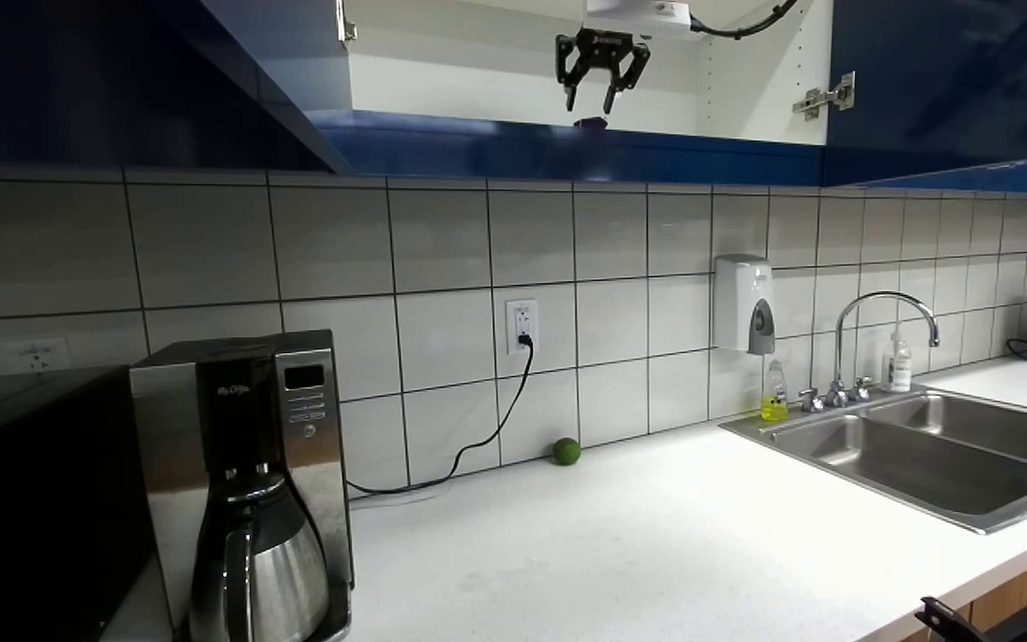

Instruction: Put the purple pack inside the cabinet

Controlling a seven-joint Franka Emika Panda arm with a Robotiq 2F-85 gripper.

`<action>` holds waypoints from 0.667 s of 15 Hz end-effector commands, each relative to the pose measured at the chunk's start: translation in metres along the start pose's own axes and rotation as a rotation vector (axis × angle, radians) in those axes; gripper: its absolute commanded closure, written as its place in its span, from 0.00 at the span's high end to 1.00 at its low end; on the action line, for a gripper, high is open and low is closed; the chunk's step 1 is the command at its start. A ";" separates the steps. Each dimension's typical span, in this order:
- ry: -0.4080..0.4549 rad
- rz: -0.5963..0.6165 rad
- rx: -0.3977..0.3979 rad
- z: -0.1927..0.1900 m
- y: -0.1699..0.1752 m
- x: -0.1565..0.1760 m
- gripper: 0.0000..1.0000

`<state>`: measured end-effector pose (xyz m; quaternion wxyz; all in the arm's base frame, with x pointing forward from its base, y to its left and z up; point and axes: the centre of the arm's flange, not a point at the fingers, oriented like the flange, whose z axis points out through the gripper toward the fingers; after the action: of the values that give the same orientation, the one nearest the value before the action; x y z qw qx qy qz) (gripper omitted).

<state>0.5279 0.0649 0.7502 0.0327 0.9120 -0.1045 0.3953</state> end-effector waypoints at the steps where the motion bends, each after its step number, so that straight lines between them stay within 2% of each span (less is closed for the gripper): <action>1: -0.009 0.009 -0.013 -0.001 -0.002 0.007 0.96; 2: -0.010 0.007 -0.011 -0.003 -0.001 0.003 1.00; 10: 0.017 -0.006 0.004 -0.033 0.013 -0.043 1.00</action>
<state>0.5123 0.0651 0.7493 0.0336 0.9126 -0.1030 0.3943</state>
